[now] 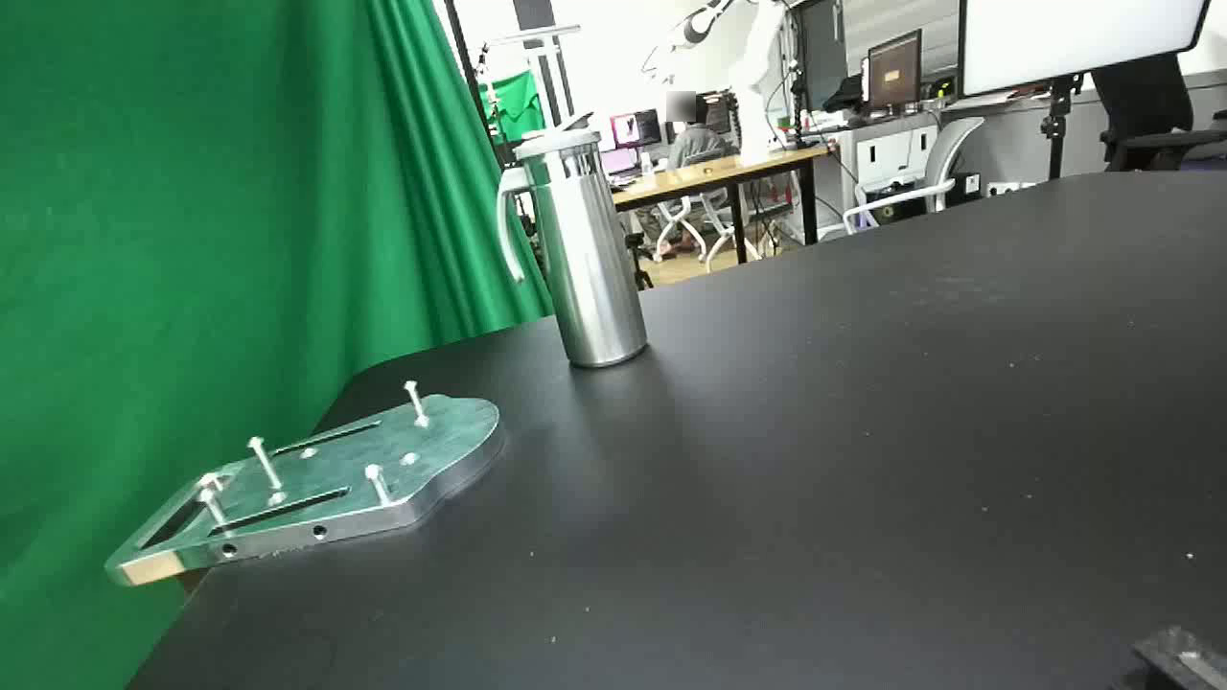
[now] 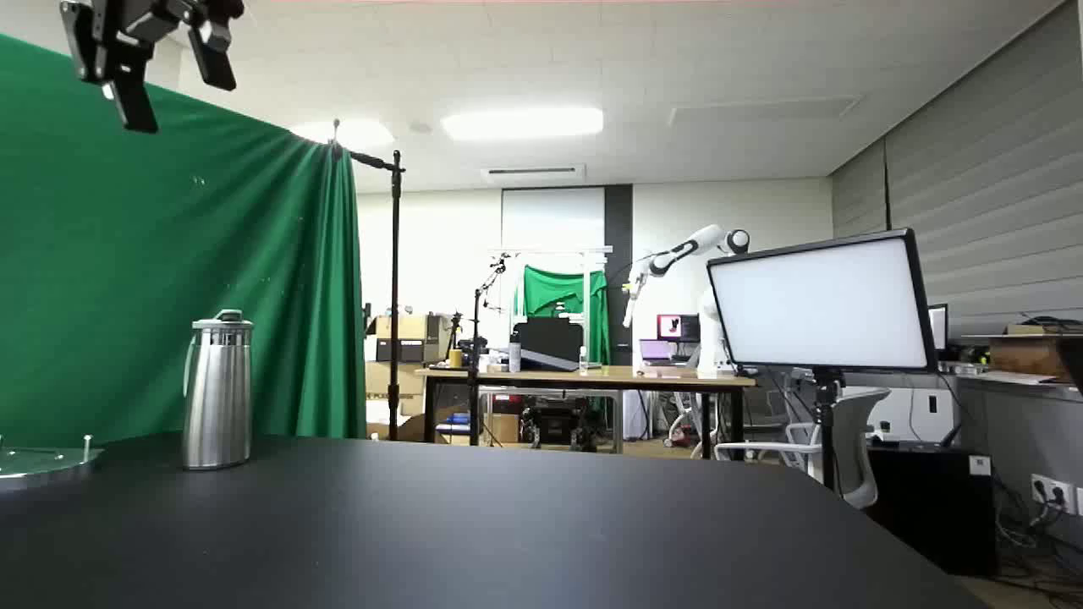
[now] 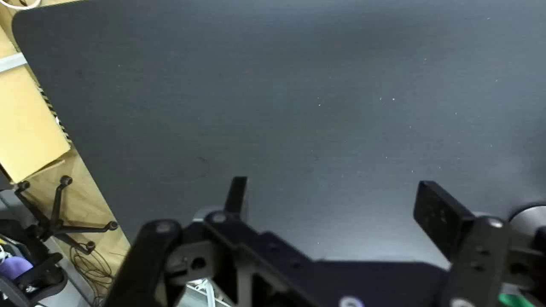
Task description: Close the mouth of the flask
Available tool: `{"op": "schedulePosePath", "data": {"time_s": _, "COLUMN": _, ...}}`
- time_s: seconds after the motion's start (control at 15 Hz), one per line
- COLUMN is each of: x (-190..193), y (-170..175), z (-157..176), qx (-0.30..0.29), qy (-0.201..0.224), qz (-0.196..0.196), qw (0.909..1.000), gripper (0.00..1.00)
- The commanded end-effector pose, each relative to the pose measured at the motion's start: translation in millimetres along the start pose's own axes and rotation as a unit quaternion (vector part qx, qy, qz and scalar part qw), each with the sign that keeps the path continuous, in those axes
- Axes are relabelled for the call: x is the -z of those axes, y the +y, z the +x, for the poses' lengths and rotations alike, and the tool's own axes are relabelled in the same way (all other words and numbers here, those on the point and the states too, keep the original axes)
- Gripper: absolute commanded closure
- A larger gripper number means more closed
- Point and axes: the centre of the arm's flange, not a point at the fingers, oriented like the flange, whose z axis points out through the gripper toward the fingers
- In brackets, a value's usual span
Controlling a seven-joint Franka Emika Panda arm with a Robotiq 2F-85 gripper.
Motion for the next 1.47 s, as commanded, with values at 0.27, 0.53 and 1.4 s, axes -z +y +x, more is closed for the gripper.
{"op": "schedulePosePath", "data": {"time_s": 0.27, "x": 0.0, "y": 0.0, "z": 0.0, "qx": 0.000, "qy": 0.000, "qz": 0.000, "qw": 1.0000, "gripper": 0.00}}
{"op": "schedulePosePath", "data": {"time_s": 0.53, "x": 0.0, "y": 0.0, "z": 0.0, "qx": 0.000, "qy": 0.000, "qz": 0.000, "qw": 1.0000, "gripper": 0.00}}
{"op": "schedulePosePath", "data": {"time_s": 1.4, "x": -34.6, "y": -101.9, "z": 187.7, "qx": 0.076, "qy": 0.053, "qz": 0.038, "qw": 0.9950, "gripper": 0.00}}
